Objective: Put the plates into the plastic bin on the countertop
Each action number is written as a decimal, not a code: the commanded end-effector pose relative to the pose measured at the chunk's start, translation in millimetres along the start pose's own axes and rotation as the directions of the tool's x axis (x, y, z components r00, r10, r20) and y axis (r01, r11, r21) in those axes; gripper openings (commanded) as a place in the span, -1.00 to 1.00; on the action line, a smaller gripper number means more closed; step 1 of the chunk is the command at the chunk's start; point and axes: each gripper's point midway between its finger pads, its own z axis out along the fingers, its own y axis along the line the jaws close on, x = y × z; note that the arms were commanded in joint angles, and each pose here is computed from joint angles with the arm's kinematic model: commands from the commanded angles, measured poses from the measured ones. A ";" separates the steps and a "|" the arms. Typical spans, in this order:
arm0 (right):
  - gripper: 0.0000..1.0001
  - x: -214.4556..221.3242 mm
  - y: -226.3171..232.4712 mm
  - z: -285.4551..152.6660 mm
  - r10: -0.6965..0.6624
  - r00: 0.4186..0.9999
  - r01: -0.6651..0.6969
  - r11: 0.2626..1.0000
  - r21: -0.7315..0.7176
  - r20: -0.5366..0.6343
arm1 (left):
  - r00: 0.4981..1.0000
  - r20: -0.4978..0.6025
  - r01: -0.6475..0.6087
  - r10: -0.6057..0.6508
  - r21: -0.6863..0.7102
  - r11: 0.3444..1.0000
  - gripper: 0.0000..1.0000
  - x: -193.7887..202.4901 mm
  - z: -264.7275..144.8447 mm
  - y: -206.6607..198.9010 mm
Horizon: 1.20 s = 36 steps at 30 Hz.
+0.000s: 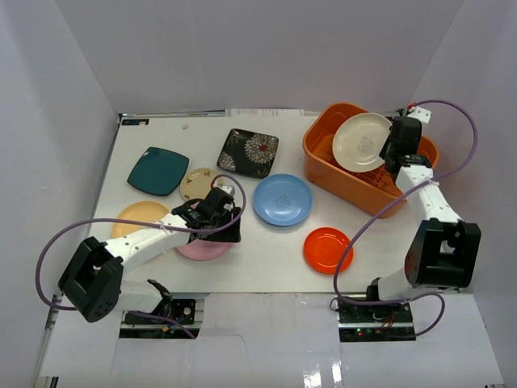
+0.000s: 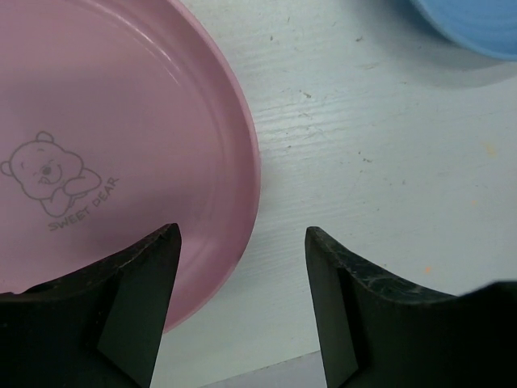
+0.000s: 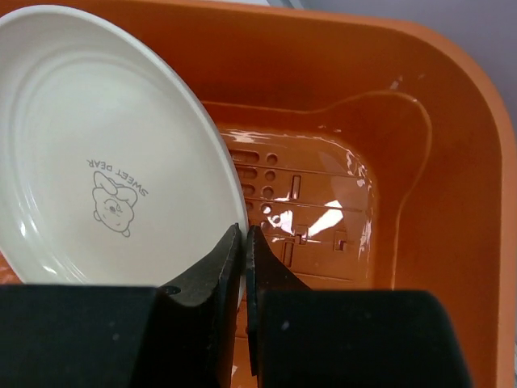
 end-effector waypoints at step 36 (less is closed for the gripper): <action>-0.16 113.2 181.0 -198.4 -0.217 0.976 0.117 0.441 -0.890 0.020 | 0.835 0.529 -0.257 0.152 0.130 0.957 -1.00 -196.9 -155.1 -149.1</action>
